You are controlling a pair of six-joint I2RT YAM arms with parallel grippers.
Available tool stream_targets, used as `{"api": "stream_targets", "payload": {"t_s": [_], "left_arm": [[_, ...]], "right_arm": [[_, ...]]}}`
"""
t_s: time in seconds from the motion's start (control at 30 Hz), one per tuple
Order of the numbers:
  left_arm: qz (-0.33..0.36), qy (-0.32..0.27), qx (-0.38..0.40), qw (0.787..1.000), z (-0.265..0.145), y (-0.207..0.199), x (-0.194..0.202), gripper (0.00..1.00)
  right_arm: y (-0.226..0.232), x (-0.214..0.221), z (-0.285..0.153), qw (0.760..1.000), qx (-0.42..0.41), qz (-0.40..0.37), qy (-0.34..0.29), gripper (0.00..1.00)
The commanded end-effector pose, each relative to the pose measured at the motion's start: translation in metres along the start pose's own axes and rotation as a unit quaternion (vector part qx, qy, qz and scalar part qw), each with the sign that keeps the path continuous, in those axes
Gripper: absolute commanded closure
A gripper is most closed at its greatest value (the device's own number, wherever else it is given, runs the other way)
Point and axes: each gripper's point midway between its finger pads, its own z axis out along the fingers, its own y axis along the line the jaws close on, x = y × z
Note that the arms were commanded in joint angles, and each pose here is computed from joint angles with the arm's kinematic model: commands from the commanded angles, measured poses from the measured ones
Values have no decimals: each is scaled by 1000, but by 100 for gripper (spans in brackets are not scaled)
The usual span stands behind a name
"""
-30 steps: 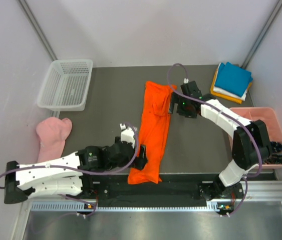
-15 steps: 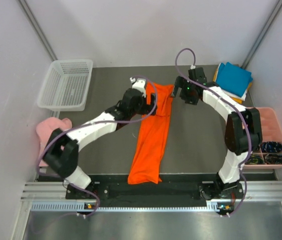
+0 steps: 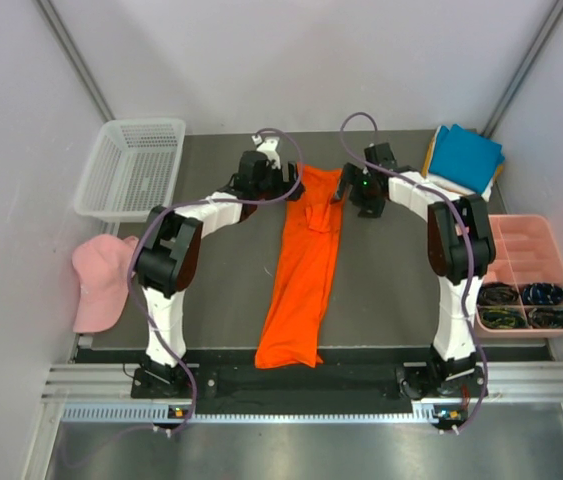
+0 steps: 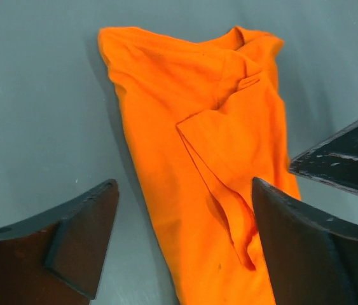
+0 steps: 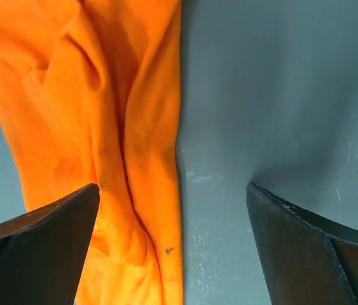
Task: Fold and stack the t-shirts
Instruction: Rotate the tshirt 90 degrees
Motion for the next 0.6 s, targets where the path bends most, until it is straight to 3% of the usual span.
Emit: {"api": "stream_targets", "payload": {"t_s": [0.0, 0.23, 0.57], "left_arm": [[12, -30, 54, 998, 20, -13, -22, 15], [-6, -3, 77, 997, 51, -2, 4, 22], [-18, -2, 56, 998, 50, 35, 3, 22]], "right_arm": [[11, -40, 1, 998, -33, 16, -41, 1], [9, -50, 20, 998, -49, 31, -32, 1], [25, -49, 42, 995, -96, 25, 0, 1]]}}
